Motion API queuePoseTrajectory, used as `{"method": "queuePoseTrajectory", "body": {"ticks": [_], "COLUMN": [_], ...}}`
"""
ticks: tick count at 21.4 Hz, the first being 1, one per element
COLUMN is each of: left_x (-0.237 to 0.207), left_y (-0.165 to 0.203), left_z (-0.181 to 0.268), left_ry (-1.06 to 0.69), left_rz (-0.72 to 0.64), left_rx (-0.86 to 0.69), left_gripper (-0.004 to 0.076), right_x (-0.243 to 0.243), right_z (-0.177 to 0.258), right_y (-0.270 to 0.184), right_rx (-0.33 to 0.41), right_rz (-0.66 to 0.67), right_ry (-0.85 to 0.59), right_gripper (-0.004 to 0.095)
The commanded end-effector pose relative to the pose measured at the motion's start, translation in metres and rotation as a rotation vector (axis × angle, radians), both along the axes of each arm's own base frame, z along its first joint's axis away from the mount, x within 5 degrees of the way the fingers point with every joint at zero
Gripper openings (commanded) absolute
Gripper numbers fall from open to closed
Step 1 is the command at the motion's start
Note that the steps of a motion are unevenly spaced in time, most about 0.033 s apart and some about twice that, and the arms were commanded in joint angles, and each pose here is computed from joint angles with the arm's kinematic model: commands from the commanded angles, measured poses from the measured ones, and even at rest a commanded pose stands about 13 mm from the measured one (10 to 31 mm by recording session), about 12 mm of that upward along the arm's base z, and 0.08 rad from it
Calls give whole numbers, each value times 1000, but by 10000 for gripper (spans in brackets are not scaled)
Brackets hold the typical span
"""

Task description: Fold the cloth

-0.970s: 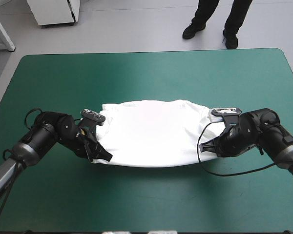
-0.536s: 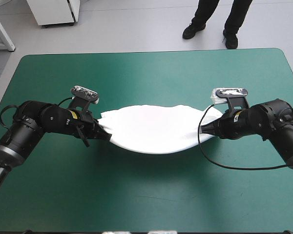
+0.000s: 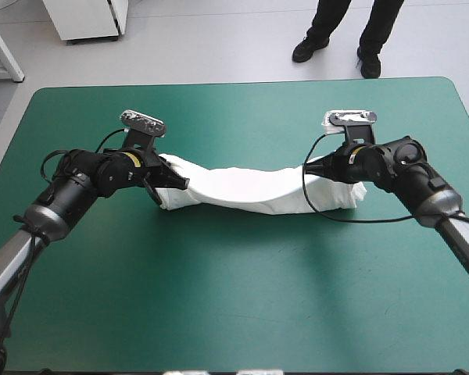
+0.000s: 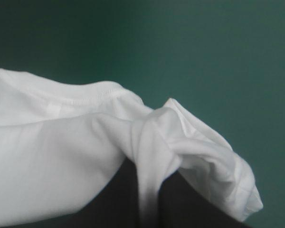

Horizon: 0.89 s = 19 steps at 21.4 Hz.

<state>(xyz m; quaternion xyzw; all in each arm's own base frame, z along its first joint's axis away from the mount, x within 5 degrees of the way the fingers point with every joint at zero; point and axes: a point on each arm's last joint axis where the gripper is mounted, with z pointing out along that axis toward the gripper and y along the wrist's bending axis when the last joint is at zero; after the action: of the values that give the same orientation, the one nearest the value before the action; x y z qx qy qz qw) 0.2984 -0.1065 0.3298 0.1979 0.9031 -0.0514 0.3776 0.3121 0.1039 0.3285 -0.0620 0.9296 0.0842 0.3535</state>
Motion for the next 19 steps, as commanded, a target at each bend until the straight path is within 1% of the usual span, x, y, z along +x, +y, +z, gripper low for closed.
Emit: {"method": "queuePoseTrajectory", "body": {"ticks": [1, 4, 7, 11, 13, 15, 16, 18, 19], "left_x": [20, 34, 48, 55, 54, 54, 54, 53, 53], "left_y": [-7, -11, -16, -19, -19, -19, -19, -19, -19], "left_z": [5, -11, -36, -53, -54, -53, -52, -51, -50], "left_ry": [-115, -100, -47, -4, 1, 15, 23, 41, 45], "left_rz": [12, 10, 9, 8, 6, 5, 6, 5, 3], "left_rx": [-31, -18, 2, 17, 19, 24, 22, 30, 34], "left_gripper": [-10, -10, -10, -9, 8, 94, 148, 271, 349], "right_x": [28, 48, 64, 72, 70, 68, 67, 66, 65], "right_z": [18, 9, -10, -38, -43, -44, -44, -45, -46], "right_y": [-5, -17, -26, -25, -22, -19, -19, -19, -19], "right_rx": [42, 39, 31, -7, -16, -11, -13, -16, -19], "right_rz": [-42, -89, -125, -114, -49, -11, -1, 3, 5], "right_ry": [-132, -118, -66, 46, 84, 103, 114, 135, 144], "right_gripper": [-13, -13, -13, -13, -5, 74, 129, 258, 342]}}
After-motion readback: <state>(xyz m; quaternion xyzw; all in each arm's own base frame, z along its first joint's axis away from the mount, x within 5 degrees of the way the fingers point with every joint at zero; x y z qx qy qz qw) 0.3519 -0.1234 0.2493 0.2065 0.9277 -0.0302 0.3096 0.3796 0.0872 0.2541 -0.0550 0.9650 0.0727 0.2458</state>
